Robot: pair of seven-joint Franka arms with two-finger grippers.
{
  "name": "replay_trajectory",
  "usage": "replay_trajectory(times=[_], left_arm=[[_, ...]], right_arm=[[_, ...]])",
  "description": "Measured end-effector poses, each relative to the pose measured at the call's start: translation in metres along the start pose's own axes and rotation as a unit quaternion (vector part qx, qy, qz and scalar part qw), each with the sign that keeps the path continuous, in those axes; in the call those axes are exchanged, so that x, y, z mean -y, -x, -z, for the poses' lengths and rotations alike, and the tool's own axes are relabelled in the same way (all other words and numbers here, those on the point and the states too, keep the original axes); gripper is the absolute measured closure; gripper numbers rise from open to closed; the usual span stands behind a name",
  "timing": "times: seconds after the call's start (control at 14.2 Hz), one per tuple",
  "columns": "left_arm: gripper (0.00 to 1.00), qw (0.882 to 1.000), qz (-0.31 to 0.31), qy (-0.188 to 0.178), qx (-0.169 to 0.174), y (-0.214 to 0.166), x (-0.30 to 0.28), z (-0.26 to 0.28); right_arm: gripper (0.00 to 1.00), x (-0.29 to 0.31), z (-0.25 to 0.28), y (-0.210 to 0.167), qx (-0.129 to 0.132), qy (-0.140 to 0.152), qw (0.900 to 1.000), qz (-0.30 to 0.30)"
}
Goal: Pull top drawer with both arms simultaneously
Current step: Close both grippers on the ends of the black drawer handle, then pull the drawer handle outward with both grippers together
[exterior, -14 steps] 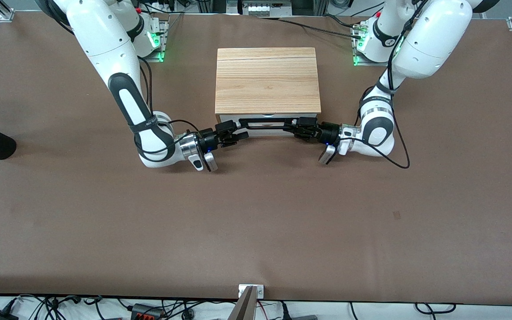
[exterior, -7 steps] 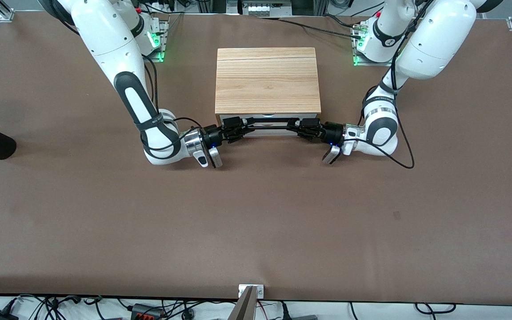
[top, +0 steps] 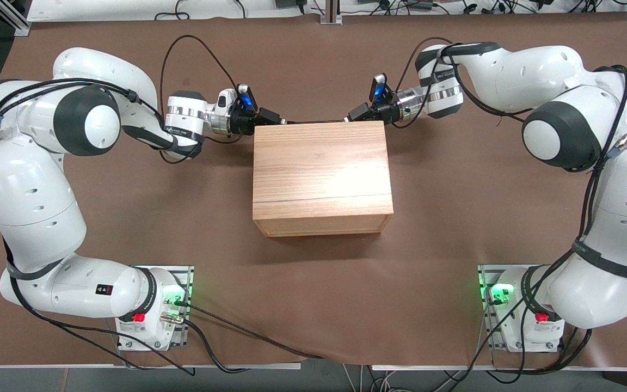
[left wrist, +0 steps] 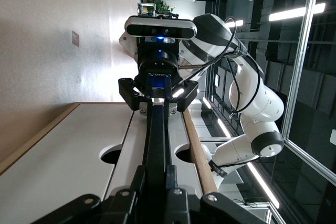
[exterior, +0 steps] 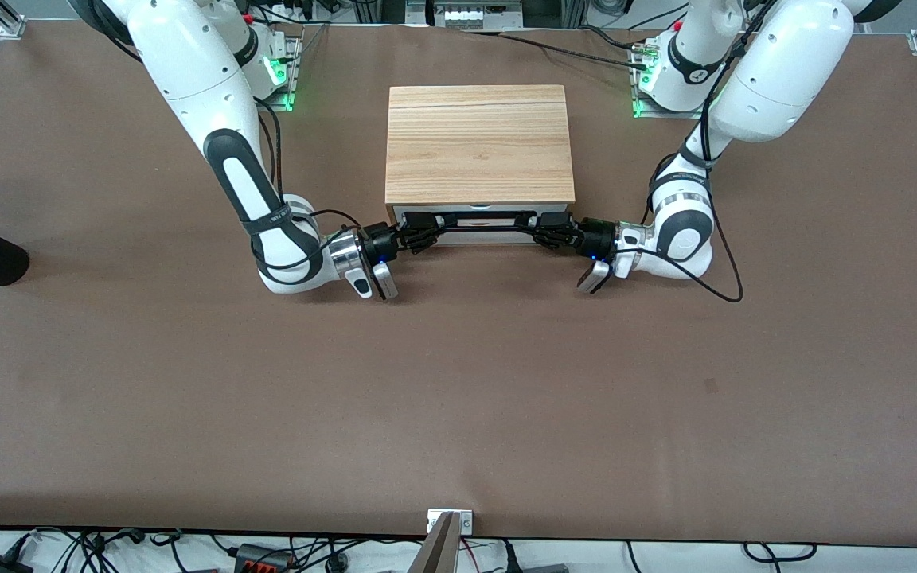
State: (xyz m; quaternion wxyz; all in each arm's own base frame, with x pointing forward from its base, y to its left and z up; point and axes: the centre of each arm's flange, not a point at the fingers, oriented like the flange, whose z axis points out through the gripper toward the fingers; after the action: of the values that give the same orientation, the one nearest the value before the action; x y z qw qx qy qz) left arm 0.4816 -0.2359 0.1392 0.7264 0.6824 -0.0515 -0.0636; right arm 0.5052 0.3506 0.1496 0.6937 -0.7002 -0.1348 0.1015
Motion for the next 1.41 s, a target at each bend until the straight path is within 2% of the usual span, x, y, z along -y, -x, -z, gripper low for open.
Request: replay_trajectory(times=[0.85, 1.41], left_arm=[[0.82, 1.0, -0.005, -0.004, -0.003, -0.007, -0.003, 0.002], [0.82, 1.0, -0.008, -0.002, -0.018, -0.058, -0.007, 0.012]], right_arm=[[0.83, 0.003, 0.002, -0.007, -0.005, 0.006, 1.0, 0.009], [0.83, 0.004, 0.019, -0.054, -0.026, 0.009, 0.999, 0.024]])
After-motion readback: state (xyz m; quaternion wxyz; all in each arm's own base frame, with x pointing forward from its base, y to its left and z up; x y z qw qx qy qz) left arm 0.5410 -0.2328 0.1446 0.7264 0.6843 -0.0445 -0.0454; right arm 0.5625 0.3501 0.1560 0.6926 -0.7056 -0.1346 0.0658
